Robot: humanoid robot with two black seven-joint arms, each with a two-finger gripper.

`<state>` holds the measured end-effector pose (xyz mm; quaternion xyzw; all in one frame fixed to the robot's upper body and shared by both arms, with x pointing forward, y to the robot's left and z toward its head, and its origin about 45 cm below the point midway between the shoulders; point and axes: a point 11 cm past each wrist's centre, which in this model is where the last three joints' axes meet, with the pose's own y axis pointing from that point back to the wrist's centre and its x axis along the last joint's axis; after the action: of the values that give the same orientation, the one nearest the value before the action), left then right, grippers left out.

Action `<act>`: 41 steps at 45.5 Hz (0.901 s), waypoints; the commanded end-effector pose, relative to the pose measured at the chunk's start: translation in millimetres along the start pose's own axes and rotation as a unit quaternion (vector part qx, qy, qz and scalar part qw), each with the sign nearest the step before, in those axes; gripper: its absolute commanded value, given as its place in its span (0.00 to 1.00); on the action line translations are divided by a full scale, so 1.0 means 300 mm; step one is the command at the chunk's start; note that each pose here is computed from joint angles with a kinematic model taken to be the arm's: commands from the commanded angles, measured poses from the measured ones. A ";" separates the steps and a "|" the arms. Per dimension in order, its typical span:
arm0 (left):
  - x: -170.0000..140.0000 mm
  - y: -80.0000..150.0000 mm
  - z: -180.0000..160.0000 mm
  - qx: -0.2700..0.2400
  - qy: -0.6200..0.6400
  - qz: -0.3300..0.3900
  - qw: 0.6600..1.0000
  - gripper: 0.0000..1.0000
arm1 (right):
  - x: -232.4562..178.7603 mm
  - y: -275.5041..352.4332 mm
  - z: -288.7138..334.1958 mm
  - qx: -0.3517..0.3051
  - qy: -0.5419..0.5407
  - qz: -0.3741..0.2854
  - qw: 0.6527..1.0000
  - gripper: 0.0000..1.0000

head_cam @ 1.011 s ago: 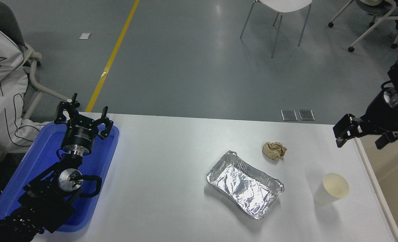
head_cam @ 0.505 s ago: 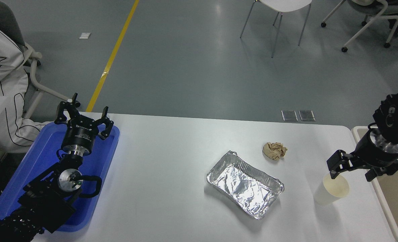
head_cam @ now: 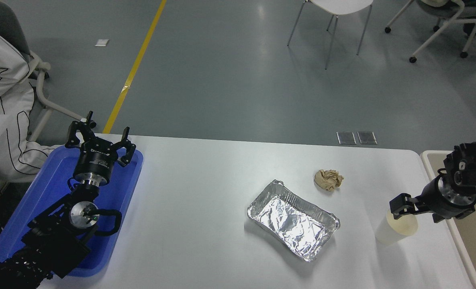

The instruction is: Pick up paper cup place in dustbin

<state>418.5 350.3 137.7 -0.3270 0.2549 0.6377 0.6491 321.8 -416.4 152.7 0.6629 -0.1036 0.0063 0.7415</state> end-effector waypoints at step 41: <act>0.001 0.000 0.002 0.000 -0.001 0.000 1.000 1.00 | -0.062 -0.075 0.005 0.008 -0.022 -0.037 0.999 0.00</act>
<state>418.5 350.5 137.8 -0.3268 0.2548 0.6378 0.6492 312.4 -425.0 126.6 0.6593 -0.1133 -0.0047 0.7433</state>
